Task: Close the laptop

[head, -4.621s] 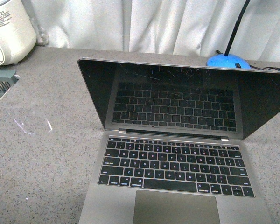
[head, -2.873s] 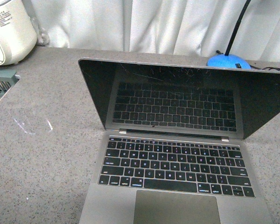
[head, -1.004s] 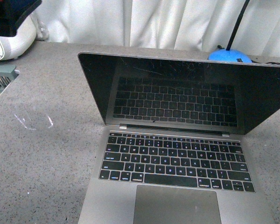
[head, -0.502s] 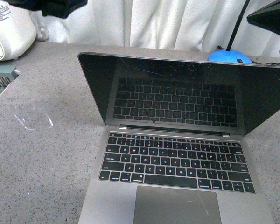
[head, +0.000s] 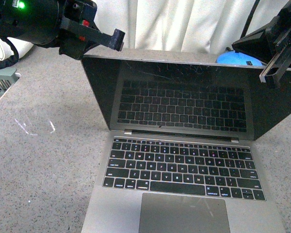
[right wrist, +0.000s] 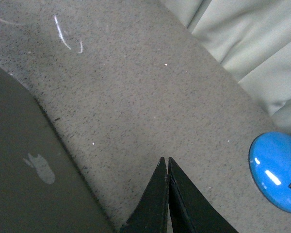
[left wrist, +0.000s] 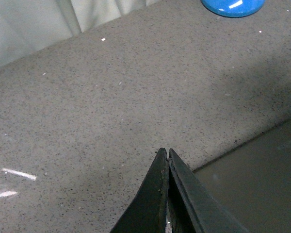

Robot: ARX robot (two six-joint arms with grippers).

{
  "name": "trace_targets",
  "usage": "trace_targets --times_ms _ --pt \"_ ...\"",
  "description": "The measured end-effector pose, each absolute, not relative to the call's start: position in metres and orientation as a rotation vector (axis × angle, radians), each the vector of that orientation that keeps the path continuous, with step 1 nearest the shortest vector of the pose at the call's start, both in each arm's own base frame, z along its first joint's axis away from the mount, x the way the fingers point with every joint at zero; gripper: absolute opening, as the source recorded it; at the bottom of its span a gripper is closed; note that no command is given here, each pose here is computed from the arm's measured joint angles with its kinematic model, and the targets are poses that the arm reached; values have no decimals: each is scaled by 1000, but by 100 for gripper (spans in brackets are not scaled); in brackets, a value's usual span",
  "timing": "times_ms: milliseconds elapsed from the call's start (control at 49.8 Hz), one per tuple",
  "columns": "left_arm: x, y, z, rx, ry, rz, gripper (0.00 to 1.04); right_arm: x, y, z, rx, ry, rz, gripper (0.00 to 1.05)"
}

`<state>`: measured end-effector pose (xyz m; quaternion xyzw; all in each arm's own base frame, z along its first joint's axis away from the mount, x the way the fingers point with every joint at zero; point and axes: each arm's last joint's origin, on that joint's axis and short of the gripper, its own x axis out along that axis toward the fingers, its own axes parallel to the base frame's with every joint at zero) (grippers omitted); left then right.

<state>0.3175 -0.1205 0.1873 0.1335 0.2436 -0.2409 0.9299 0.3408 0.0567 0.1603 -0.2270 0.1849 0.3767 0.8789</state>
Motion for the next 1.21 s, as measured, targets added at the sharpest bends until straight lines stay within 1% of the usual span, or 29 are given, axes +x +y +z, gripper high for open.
trace_targets --times_ms 141,281,362,663,783,884,1025,1205 --pt "310 -130 186 298 527 -556 4 329 56 155 -434 424 786 1" --pt "292 -140 181 325 585 -653 4 313 54 145 -393 489 785 1" --pt "276 -147 175 344 635 -728 4 302 52 137 -360 553 774 1" --pt "239 -151 149 420 807 -908 4 274 47 111 -211 796 768 1" --pt "225 -150 137 459 863 -957 4 261 46 100 -155 907 772 1" --pt "222 -149 133 474 871 -970 4 253 46 91 -138 966 782 1" --pt "218 -148 133 485 890 -983 4 245 48 87 -128 1016 799 1" --pt "208 -144 130 500 949 -1028 4 241 49 86 -124 1059 808 1"
